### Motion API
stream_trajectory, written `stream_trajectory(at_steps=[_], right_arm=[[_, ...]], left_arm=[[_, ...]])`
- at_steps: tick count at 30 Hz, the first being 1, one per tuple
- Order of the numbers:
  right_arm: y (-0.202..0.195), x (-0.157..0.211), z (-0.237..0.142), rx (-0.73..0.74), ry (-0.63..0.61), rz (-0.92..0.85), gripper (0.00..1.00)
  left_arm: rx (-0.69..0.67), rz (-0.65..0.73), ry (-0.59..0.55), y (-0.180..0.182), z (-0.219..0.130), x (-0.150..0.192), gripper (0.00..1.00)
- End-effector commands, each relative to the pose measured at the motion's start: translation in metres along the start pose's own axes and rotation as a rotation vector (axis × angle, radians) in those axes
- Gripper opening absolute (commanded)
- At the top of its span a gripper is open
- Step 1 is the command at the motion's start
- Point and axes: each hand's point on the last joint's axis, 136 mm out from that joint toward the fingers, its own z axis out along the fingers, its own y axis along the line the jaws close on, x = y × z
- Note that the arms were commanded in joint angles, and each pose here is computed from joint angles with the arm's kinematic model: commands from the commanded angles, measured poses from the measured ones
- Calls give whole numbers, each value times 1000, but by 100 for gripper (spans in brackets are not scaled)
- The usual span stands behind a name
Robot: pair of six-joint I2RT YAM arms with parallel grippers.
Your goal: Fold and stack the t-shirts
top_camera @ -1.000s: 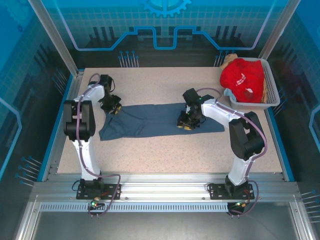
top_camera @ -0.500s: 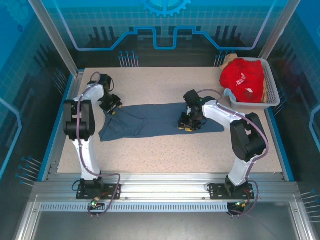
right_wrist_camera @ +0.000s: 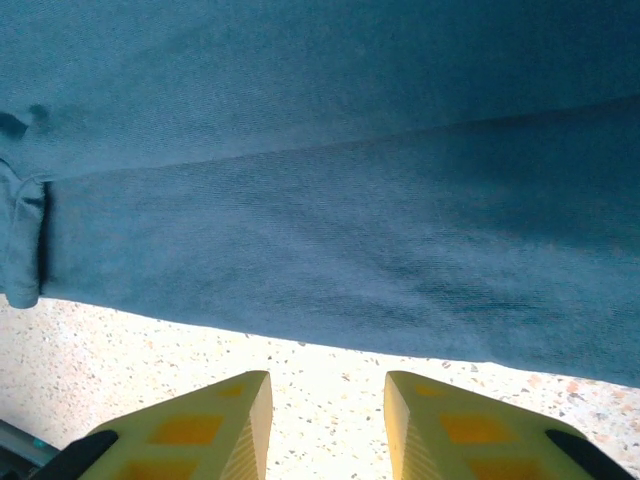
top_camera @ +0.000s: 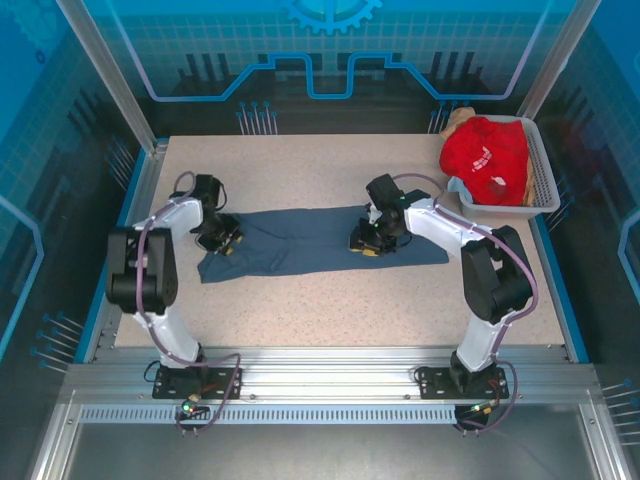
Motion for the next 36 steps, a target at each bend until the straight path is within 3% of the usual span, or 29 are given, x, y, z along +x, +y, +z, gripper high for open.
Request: stream_trajectory(at_steps=[1,6,9,14,17,20,24,30,36], right_arm=[[13,2,-10,-37,-14,-36,36],[5,11,-13,-28,-16,-22,36],[1,15,-16,-21,-26,-16,36],[-9,6,-30,-15,-81,-7,36],[-25,-8,-39,-13,-113,28,36],[-50,-27,-45,-3,-132,104,36],[-92,-53,-45,77,-124,224,34],[-131,-83,-27,195,-78,313,34],[-149,-72,5,305,73,383,32]], left_arm=[[-37,38,-27,-4,4,-20,28],[-108,134,-22,-5,14,-33,28],[-165,156,-22,1,10,-35,33],[-121,241,-184,-23,-48,-29,42],[-26,234,-171,-47,-65,4,41],[53,148,-107,-62,-53,31,36],[111,20,-30,-84,-25,41,28],[53,-32,5,-94,11,33,22],[-7,-30,30,-92,42,20,20]])
